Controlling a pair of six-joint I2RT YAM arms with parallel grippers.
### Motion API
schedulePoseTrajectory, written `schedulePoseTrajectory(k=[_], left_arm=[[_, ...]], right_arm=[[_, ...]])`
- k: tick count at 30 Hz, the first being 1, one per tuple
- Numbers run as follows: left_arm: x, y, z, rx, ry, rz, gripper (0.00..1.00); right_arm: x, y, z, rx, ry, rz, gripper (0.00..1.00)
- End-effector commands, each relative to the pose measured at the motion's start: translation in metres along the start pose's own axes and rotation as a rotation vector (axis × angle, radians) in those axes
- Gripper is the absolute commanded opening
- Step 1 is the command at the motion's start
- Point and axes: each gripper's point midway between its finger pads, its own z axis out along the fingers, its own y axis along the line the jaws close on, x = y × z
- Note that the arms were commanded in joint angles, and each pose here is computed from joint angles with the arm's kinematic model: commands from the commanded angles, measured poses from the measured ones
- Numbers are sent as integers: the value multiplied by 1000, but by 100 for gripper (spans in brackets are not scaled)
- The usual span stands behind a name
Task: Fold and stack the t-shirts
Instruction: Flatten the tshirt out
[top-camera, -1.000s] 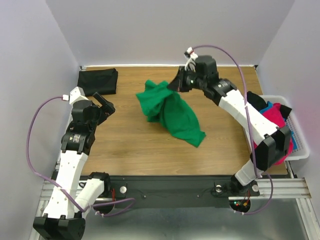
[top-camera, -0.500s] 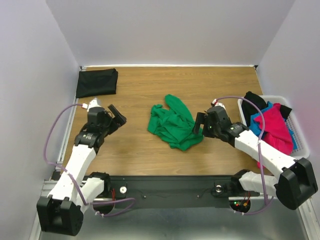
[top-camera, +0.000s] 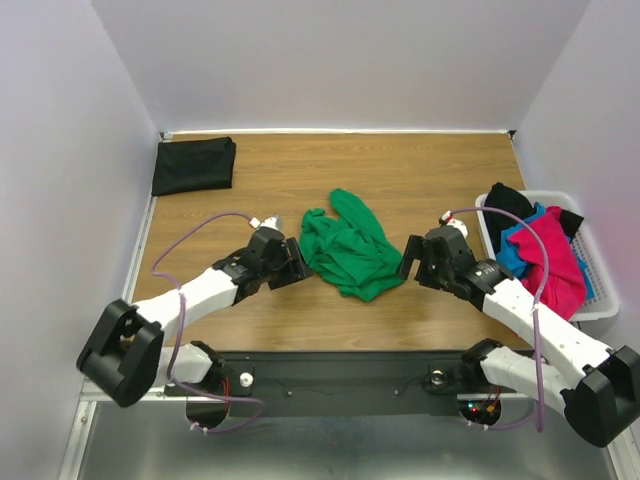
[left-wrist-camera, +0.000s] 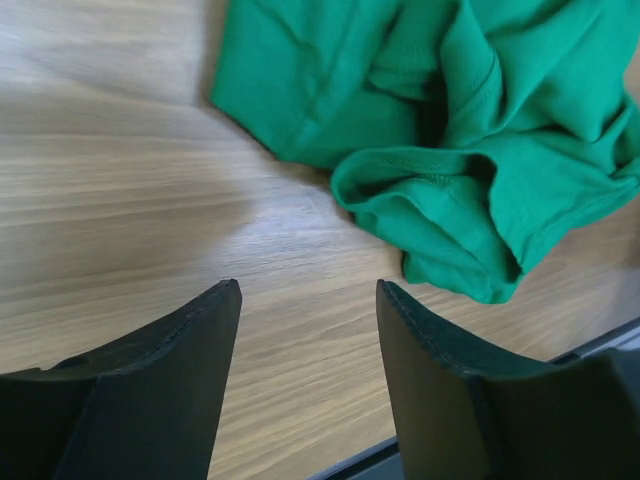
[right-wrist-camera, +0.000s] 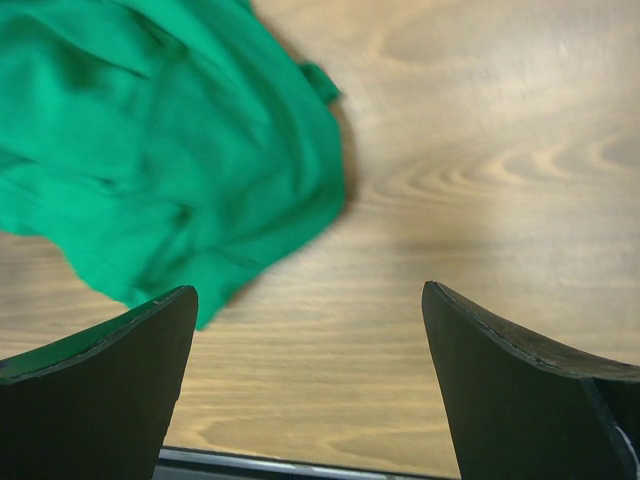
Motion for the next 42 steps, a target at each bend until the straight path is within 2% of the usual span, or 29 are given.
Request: schedulePoseTrajectory(k=[1,7,10,11,13,14,16,22,26,28,29,35,39,42], left_arm=[[-14,-43,13,72,-43,29,64],[-6,-54,41,35,7,67,62],[-10,-57,51,22,5,89,56],[-9,-55,56,6,15,95,43],[-11,-61,58,15,20,106,27],[-11,-61,58,10,23,105,13],[-13,-57,57,-11,18,105,0],[-32,-39,23,-79,-111,89,0],[-53,-22,-22,-160,-234,34,0],[-65,-13,-61,-201,-303,4,0],[-71,-13,-63,-208,-327,-7,0],[-108,-23,-143,-148,-520,-70,0],[-115,-23,-156,-150,-551,-80,0],[-112,-24,-149,-155,-529,-77,0]], right_arm=[[1,-7,-1,31,-8,29,100],[0,-8,-4,26,-23,45,100],[4,-10,-4,26,-15,46,100],[6,-11,-4,27,-12,45,100],[8,-13,-2,32,-6,44,100],[9,-14,-2,33,-3,42,100],[9,-15,-2,40,-7,40,100],[8,-17,1,57,-9,33,100],[6,-15,3,62,-1,22,100],[3,-12,4,63,-2,17,100],[3,-12,5,65,1,17,100],[1,21,19,-58,41,-13,99],[5,49,36,-129,95,-15,93],[18,70,48,-155,125,-45,91]])
